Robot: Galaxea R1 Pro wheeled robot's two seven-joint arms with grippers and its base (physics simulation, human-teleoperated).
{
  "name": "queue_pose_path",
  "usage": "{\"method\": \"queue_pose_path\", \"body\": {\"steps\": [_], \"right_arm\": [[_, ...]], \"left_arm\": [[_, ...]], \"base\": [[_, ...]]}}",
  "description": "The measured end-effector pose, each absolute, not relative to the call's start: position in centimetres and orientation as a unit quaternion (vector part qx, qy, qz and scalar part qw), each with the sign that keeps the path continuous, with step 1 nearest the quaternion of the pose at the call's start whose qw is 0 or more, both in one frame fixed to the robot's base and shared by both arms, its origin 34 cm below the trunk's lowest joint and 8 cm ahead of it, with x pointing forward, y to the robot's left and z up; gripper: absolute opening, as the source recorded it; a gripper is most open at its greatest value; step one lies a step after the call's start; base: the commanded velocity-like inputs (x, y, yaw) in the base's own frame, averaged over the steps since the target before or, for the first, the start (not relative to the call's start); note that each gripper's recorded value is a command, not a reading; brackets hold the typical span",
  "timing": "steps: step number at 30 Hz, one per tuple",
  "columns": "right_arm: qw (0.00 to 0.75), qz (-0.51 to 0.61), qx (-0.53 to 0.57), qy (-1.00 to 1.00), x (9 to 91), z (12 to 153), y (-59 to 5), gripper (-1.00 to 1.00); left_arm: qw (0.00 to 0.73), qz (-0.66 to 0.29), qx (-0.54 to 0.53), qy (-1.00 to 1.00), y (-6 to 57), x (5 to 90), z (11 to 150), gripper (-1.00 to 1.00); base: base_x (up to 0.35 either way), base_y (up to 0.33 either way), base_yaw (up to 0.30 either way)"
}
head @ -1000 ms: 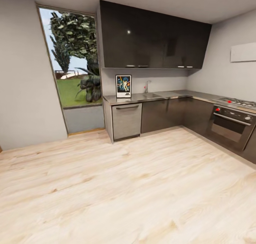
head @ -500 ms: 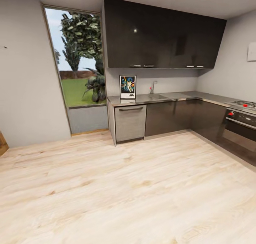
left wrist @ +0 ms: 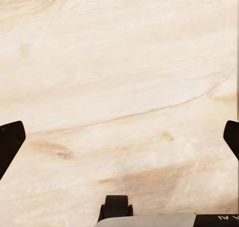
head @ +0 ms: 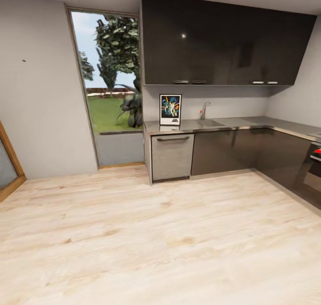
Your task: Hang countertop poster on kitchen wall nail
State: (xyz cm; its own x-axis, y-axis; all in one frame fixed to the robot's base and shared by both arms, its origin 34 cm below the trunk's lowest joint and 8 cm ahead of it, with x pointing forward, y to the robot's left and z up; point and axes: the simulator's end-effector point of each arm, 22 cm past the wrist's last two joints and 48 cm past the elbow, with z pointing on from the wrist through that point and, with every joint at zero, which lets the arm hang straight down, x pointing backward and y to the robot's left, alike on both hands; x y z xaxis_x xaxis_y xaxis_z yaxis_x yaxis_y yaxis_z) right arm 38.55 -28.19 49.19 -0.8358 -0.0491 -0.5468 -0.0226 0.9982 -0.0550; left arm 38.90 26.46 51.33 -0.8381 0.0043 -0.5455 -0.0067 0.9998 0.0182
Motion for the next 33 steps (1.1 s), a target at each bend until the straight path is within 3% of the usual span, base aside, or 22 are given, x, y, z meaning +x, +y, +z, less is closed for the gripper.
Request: {"method": "queue_pose_path", "body": {"steps": [33], "right_arm": [[0.286, -0.022, -0.024, 0.958, 38.54, 49.18, -28.05, 1.00]], "left_arm": [[0.285, 0.010, -0.001, 0.959, 26.46, 38.91, 51.34, 1.00]], "base": [[0.264, -0.223, 0.002]]}}
